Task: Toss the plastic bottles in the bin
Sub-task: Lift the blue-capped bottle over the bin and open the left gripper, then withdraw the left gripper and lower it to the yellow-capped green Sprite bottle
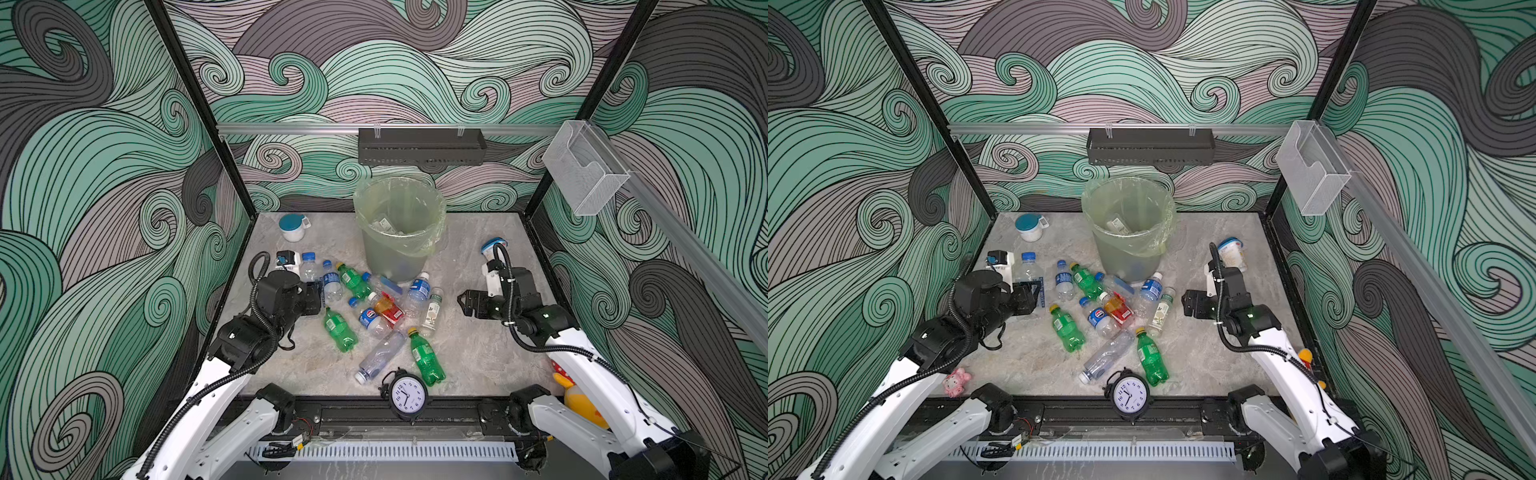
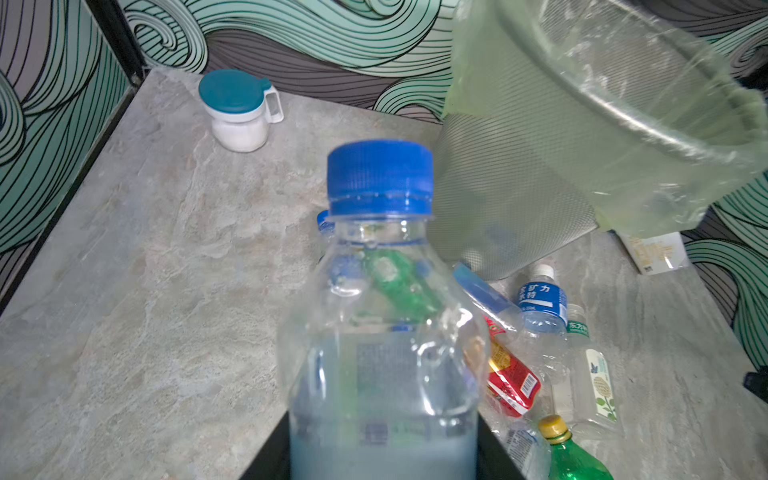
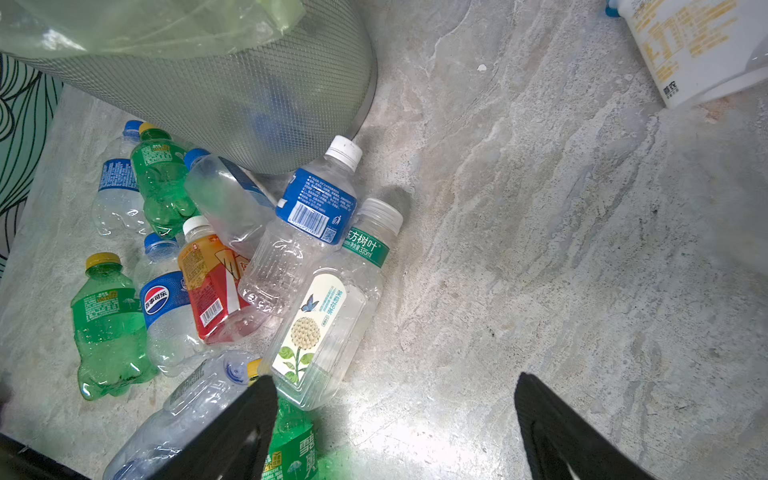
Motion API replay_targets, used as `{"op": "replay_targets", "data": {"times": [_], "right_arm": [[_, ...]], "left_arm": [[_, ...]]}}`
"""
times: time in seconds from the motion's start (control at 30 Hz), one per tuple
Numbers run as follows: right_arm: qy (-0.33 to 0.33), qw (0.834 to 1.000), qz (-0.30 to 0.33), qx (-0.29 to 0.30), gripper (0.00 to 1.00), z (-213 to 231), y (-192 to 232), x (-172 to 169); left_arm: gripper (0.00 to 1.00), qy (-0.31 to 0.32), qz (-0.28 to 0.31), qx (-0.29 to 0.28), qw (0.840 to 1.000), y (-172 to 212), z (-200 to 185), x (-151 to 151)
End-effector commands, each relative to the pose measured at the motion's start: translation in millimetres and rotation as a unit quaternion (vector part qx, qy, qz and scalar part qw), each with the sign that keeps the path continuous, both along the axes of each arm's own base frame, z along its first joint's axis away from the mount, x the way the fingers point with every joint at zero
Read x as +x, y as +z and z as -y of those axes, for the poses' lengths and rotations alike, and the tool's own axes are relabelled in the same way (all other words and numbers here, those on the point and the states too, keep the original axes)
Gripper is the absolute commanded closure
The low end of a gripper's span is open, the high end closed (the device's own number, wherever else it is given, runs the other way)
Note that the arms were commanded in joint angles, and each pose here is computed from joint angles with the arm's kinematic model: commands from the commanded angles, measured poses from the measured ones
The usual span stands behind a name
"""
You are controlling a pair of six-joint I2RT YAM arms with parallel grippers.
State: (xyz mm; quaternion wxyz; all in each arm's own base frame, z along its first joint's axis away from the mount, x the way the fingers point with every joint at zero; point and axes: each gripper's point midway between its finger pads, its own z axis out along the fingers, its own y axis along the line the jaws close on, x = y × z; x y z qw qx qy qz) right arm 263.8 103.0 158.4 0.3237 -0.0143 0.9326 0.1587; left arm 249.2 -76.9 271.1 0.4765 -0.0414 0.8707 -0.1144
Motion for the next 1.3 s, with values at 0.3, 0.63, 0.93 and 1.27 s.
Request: {"op": "replay_targets", "data": {"times": [0.3, 0.63, 0.93, 1.27], "right_arm": [[-0.008, 1.0, 0.001, 0.009, 0.11, 1, 2, -2], [-0.035, 0.999, 0.005, 0.026, 0.11, 8, 6, -17], [-0.017, 1.0, -0.007, 0.02, 0.1, 2, 0, -11], [-0.013, 0.999, -0.016, 0.036, 0.1, -8, -6, 1]], "left_arm": [[0.59, -0.152, 0.129, -0.084, 0.976, 143, 100, 100], [0.17, -0.221, 0.048, -0.111, 0.968, 150, 171, 193], [0.06, -0.1, 0.062, -0.043, 0.992, 110, 76, 120], [0.05, -0.033, -0.015, 0.011, 0.999, 49, 22, 63]]}}
